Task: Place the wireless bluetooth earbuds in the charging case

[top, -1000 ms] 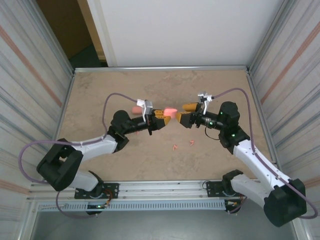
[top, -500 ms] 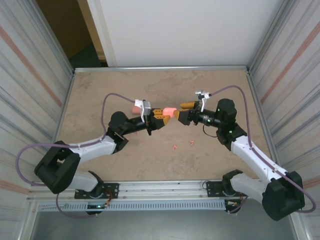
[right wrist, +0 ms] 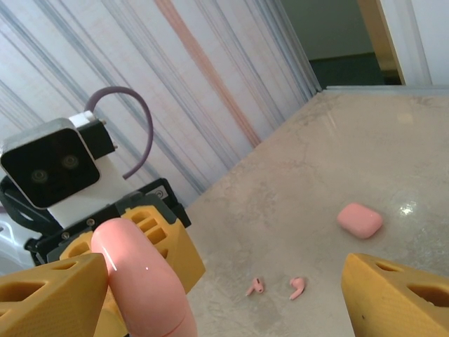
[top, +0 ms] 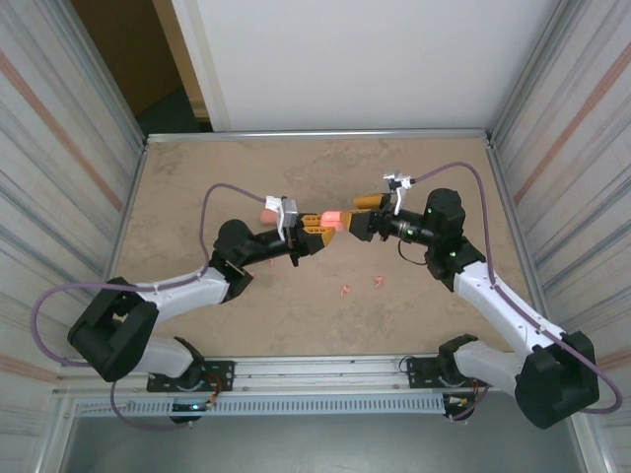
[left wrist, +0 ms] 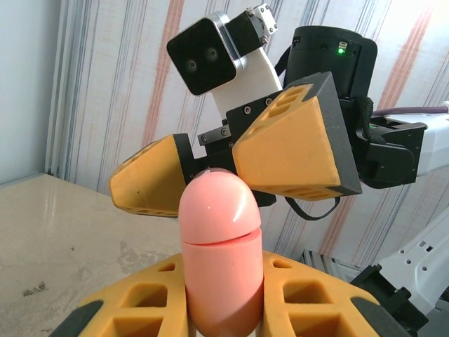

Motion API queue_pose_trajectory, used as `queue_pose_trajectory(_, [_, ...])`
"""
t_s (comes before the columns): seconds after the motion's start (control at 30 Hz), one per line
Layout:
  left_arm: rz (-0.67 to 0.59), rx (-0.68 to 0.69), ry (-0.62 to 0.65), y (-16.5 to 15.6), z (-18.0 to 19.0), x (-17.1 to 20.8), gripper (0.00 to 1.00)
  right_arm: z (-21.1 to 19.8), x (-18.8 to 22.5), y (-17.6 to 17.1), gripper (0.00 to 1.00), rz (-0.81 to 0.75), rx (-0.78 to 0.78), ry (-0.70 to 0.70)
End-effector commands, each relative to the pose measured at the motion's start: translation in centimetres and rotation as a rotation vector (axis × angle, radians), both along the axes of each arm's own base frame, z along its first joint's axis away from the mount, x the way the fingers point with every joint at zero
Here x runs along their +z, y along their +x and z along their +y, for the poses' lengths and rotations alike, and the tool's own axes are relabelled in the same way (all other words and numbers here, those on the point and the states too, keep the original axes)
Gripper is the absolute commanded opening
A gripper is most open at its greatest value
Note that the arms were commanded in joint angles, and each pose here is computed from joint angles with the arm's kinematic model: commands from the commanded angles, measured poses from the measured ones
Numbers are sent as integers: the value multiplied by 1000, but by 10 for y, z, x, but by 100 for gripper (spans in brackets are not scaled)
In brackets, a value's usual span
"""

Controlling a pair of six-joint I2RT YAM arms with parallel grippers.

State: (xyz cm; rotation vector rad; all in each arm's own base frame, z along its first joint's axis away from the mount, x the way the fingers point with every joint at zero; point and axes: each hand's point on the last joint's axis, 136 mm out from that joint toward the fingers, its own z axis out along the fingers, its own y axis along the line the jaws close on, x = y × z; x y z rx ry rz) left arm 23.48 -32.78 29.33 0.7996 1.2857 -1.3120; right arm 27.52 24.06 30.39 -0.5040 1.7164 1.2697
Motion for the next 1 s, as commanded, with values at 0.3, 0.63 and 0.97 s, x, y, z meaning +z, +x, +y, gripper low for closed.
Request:
queue_pose_trajectory(0.3, [-118, -40, -50, -18, 3, 26, 0, -2, 3, 20, 84, -19, -45, -21])
queue_pose_trajectory(0.63, [-117, -16, -30, -15, 4, 19, 0, -2, 20, 19, 85, -43, -31, -4])
queue_pose_trajectory(0.97, [-149, 54, 16, -15, 13, 5, 0, -26, 19, 0, 87, 18, -88, -81])
